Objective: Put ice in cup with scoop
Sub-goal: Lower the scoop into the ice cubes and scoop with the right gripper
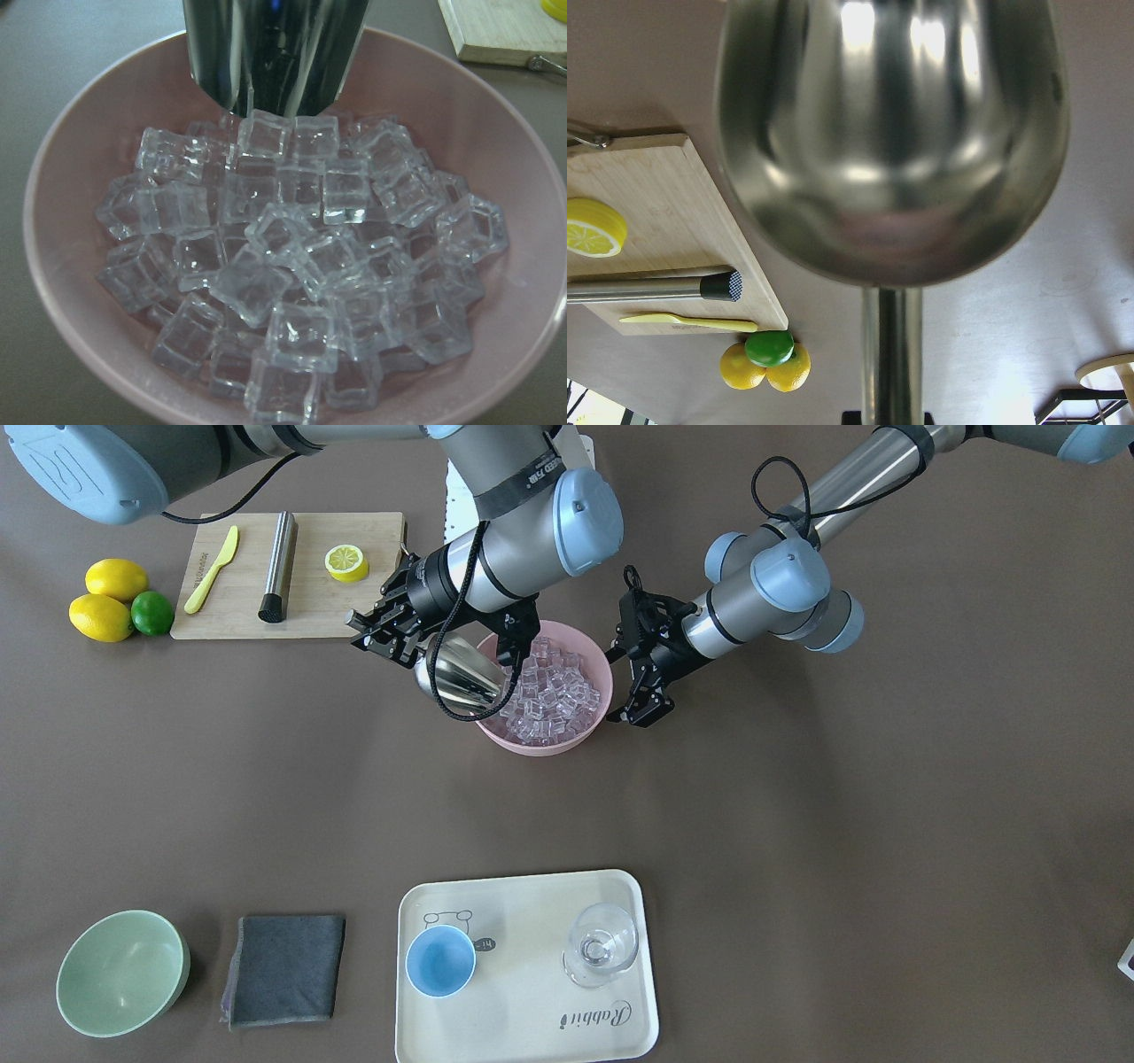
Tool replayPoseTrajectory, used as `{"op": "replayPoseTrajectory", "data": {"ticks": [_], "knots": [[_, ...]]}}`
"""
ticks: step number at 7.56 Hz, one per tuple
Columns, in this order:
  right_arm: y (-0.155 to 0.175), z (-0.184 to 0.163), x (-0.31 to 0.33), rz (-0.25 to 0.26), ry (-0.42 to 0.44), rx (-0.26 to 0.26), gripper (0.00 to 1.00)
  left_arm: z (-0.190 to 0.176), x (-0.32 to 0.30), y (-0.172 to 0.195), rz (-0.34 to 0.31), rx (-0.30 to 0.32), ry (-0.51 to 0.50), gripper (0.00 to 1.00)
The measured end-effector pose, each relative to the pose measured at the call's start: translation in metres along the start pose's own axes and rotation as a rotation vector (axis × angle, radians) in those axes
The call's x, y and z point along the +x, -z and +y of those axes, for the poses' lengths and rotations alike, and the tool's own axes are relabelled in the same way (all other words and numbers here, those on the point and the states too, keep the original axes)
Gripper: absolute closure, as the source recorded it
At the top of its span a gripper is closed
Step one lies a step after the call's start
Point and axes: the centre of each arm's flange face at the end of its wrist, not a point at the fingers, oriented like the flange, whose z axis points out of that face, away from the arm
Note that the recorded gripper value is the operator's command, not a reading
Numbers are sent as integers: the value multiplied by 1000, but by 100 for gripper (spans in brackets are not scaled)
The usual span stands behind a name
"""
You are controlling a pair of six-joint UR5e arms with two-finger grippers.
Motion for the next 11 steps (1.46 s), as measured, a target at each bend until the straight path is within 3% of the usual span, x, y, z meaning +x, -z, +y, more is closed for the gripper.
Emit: {"op": "replayPoseTrajectory", "data": {"ticks": [6, 11], "knots": [[15, -28, 12, -2, -4, 6, 100, 4, -3, 3, -6, -2, 2, 2], [23, -37, 12, 0, -41, 105, 100, 4, -3, 4, -7, -2, 3, 2]]}}
